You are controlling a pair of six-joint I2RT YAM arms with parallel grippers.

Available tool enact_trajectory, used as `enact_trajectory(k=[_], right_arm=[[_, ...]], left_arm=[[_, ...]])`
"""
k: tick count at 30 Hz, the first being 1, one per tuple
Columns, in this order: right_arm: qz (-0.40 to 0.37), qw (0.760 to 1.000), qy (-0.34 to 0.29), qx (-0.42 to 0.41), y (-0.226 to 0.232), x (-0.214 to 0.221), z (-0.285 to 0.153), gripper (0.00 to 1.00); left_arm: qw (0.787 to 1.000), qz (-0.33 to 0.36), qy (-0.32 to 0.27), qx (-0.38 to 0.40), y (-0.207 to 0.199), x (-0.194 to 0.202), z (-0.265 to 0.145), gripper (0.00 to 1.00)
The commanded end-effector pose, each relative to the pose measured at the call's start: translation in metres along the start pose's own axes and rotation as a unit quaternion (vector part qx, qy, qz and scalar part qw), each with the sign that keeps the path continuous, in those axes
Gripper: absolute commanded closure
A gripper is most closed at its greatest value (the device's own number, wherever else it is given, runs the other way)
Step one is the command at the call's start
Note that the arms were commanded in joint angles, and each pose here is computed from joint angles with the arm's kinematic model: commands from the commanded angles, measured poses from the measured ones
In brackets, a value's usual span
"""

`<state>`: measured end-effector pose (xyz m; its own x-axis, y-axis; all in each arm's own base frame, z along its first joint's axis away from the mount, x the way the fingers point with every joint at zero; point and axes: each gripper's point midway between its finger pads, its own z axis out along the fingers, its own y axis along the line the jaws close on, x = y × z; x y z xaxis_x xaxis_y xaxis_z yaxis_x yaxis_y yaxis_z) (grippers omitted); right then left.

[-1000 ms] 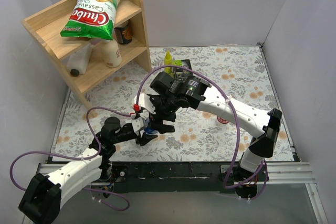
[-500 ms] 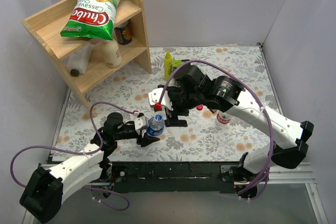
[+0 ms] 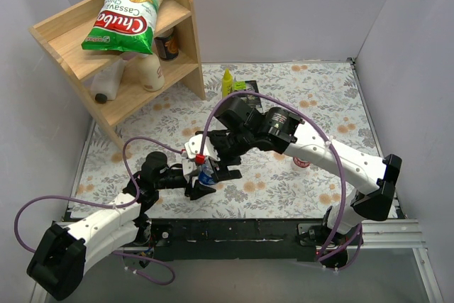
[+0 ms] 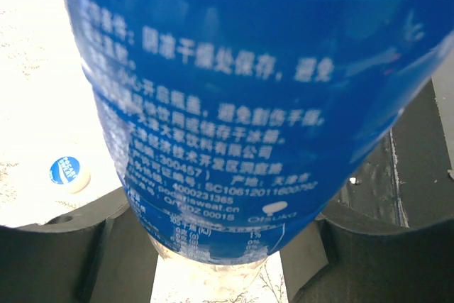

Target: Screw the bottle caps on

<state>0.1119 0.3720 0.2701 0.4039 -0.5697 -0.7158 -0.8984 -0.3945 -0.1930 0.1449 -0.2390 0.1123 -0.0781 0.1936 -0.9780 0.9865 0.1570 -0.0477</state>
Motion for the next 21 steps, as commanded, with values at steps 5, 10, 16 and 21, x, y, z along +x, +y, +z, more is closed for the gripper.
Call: enact_trajectory(k=[5, 10, 16, 21], right_arm=[[-0.017, 1.000, 0.002, 0.007, 0.007, 0.000, -0.008, 0.11], [-0.009, 1.000, 0.019, 0.013, 0.010, 0.010, -0.009, 0.11], [-0.002, 0.999, 0.031, 0.015, 0.012, 0.017, -0.010, 0.12], [0.009, 0.998, 0.054, 0.017, 0.015, 0.028, -0.012, 0.12]], left_arm=[[1.000, -0.013, -0.014, -0.005, 0.005, -0.017, 0.003, 1.00], [1.000, -0.019, -0.016, -0.017, 0.009, -0.017, 0.003, 1.00], [0.999, -0.023, -0.022, -0.030, 0.015, -0.020, 0.002, 1.00], [0.998, -0.037, -0.025, -0.043, 0.021, -0.019, 0.000, 1.00]])
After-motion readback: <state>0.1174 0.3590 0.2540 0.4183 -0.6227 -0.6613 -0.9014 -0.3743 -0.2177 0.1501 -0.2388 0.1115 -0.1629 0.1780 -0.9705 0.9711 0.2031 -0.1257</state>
